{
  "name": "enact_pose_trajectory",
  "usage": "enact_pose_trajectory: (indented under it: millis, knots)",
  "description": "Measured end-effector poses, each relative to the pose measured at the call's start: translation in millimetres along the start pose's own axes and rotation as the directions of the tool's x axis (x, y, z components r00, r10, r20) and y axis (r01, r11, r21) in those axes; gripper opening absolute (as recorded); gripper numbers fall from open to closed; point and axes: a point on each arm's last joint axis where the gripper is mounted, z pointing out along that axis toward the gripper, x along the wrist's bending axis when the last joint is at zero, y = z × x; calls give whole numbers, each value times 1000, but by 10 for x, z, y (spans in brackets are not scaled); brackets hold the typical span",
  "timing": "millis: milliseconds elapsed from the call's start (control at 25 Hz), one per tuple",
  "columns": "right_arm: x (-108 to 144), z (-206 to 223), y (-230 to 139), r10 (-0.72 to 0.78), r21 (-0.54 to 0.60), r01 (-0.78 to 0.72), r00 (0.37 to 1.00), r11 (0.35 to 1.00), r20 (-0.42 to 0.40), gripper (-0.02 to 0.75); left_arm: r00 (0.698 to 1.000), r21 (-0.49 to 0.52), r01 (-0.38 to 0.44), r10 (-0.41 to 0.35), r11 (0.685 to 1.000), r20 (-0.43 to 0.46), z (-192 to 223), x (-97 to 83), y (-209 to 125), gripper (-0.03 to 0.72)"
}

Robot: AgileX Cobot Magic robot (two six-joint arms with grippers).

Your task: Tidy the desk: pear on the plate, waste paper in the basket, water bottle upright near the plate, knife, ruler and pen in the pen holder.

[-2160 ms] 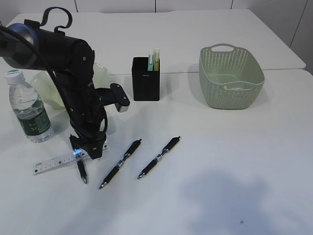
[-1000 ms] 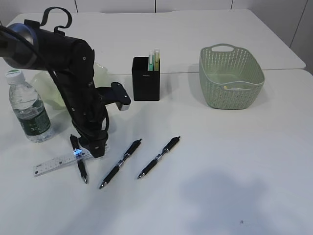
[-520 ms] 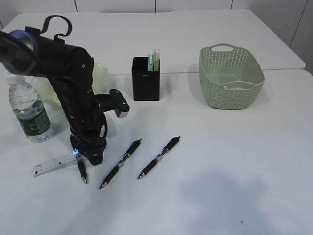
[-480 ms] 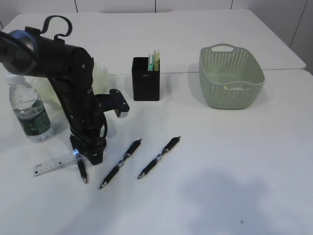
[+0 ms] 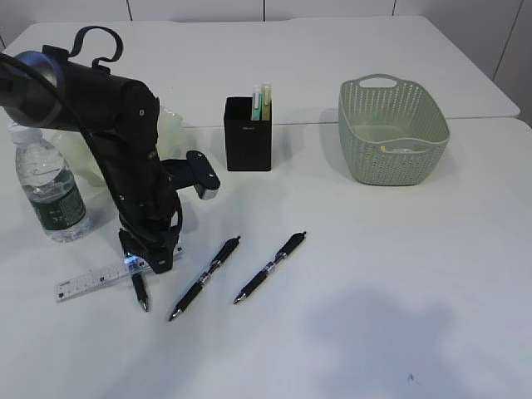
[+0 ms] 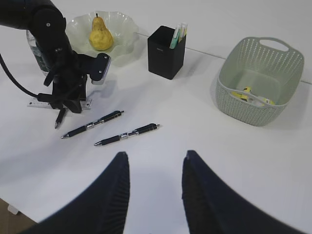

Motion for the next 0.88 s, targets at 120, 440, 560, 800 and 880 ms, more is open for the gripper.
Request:
enact_pose_trajectory:
  millis: [120, 440, 560, 800, 880]
  knots:
    - [0, 0, 0, 0, 0, 0, 1000, 1000, 0, 300, 1000, 0, 0, 0, 1000, 0, 0, 0, 0, 272]
    - [4, 0, 1, -2, -1, 2, 1000, 1000, -3, 300, 1000, -3, 1, -1, 1000, 0, 0, 0, 2, 272]
    - [4, 0, 1, -2, -1, 2, 1000, 1000, -3, 300, 1000, -3, 2, -2, 1000, 1, 0, -1, 3, 272]
    - [4, 0, 1, -2, -1, 2, 1000, 1000, -3, 300, 1000, -25, 12, -12, 1000, 2, -26, -4, 20, 272]
    - [4, 0, 1, -2, -1, 2, 1000, 1000, -3, 300, 1000, -41, 15, -15, 999, -6, -70, -2, 28, 272]
